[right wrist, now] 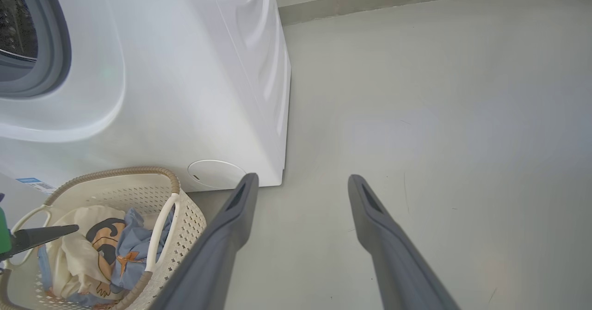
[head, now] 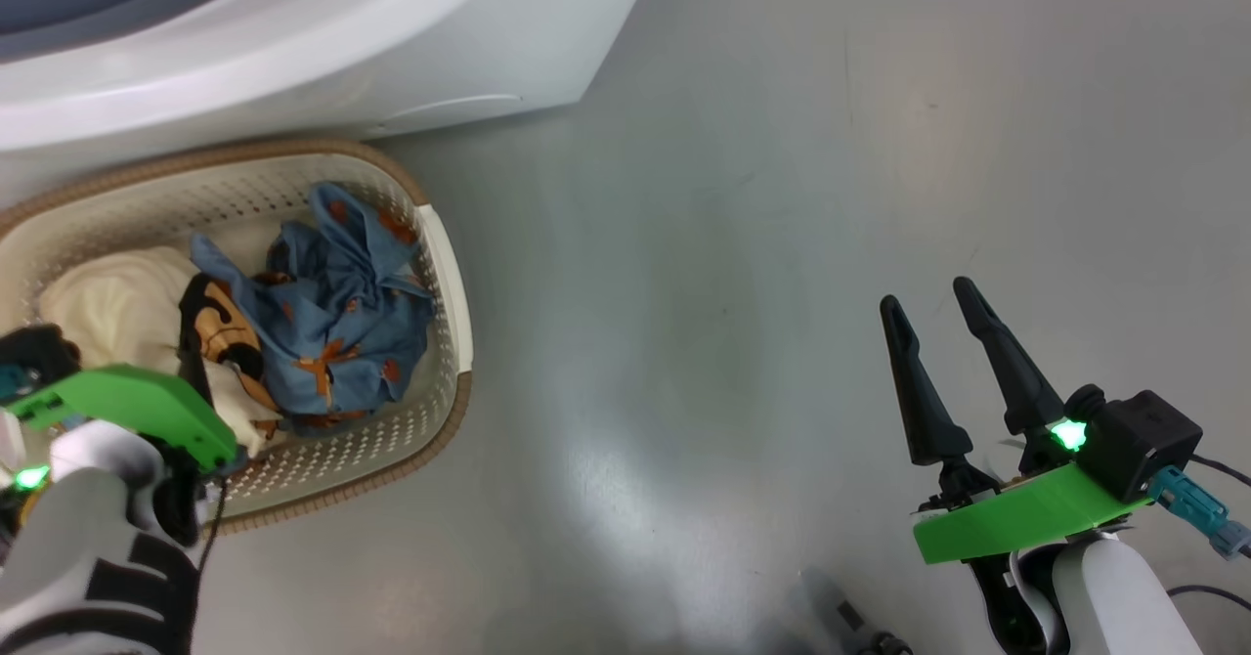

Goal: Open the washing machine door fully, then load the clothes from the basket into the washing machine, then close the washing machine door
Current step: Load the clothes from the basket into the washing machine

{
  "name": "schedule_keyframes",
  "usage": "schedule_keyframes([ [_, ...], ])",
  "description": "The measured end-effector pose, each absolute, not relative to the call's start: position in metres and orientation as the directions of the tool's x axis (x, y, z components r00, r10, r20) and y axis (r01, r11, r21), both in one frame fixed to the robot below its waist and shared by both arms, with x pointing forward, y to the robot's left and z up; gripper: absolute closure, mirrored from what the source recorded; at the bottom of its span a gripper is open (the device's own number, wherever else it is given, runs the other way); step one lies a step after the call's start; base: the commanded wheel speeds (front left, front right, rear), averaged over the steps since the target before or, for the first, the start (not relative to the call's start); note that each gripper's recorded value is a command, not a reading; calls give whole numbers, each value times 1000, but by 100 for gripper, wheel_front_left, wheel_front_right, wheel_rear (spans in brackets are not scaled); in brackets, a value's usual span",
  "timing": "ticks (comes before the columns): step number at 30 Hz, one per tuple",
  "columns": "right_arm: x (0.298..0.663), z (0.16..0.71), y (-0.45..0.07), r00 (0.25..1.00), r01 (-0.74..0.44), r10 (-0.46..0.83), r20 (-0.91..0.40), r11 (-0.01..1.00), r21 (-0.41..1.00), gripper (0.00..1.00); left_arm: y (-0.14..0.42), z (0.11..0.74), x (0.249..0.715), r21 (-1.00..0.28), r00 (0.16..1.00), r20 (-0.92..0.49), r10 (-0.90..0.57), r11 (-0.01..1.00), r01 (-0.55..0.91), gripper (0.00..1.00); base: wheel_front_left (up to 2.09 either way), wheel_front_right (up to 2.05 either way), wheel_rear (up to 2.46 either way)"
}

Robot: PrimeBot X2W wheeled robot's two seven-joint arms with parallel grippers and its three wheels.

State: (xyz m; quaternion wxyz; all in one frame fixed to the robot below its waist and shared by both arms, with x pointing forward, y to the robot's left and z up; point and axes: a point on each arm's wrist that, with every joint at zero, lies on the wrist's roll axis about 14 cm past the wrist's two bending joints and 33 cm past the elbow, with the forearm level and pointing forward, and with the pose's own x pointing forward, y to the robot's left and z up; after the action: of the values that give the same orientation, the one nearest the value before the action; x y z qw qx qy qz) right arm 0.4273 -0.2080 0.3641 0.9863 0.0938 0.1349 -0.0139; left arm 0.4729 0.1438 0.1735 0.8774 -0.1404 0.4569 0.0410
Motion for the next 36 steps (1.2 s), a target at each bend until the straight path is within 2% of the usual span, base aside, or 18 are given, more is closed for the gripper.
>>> schedule_keyframes([
  [31,431,337,-214,948,62,-11,-320,987,149,0,139,127,486,-170,510,-858,-57,969,-177,0,0,0,0],
  [32,431,337,-214,947,62,-11,-320,987,149,0,139,127,485,-169,508,-860,-59,970,-174,3,0,0,0],
  [33,432,337,-214,948,62,-11,-319,987,149,0,138,126,484,-168,506,-861,-60,971,-170,18,0,0,0],
  [34,432,337,-214,948,61,-11,-319,987,149,0,138,126,484,-167,504,-862,-61,972,-167,38,0,0,0],
  [35,432,337,-214,948,61,-11,-319,987,149,0,138,125,483,-166,503,-862,-62,972,-165,53,0,0,0],
  [36,432,338,-214,948,61,-11,-317,987,149,0,137,125,484,-165,507,-860,-62,973,-161,59,0,0,0],
])
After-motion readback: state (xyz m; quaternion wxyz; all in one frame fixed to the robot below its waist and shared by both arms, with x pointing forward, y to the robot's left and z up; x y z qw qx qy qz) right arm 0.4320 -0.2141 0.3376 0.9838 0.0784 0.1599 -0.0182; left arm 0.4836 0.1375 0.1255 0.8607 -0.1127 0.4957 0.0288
